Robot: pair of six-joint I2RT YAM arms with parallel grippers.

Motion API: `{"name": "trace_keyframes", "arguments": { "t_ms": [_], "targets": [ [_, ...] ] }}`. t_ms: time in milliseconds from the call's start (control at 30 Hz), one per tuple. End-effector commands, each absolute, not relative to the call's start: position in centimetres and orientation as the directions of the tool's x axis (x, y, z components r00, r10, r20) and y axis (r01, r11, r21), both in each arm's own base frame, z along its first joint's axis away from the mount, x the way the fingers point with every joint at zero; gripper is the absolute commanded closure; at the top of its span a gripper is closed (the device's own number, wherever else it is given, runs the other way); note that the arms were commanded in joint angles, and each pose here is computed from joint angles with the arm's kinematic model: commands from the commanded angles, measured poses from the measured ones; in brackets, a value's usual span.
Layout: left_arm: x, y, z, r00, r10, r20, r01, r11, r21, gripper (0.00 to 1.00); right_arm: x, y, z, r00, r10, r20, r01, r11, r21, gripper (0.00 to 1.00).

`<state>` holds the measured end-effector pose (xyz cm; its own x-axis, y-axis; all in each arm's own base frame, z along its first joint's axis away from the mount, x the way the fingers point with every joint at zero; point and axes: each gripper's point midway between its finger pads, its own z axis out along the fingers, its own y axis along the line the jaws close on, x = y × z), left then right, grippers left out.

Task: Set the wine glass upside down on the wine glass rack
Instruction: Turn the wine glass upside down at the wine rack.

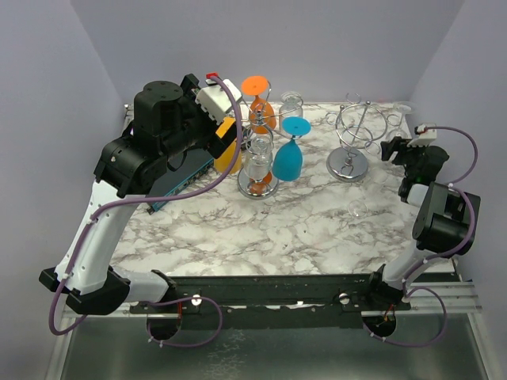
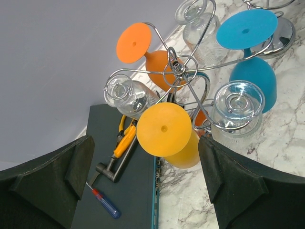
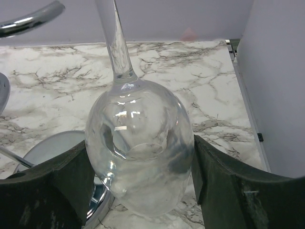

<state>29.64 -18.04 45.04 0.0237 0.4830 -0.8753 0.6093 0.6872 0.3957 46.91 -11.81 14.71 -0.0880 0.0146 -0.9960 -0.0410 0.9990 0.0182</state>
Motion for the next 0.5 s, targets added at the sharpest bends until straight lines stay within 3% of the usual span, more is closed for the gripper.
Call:
{"name": "trace_keyframes", "arguments": {
  "t_ms": [0, 467],
  "targets": [
    [29.5, -18.3, 44.9, 0.019, 0.472, -0.881, 0.626, 0.682, 0.379, 0.01, 48.0, -11.7, 17.3, 0.011, -0.023, -1.000, -0.091, 0.996, -0.024, 0.72],
    [29.4, -18.5, 44.9, 0.021, 0.470, -0.883, 0.634, 0.676, 0.375, 0.01, 48.2, -9.2, 16.9, 0.027, -0.032, -0.999, -0.189, 0.981, -0.036, 0.73]
  ]
}}
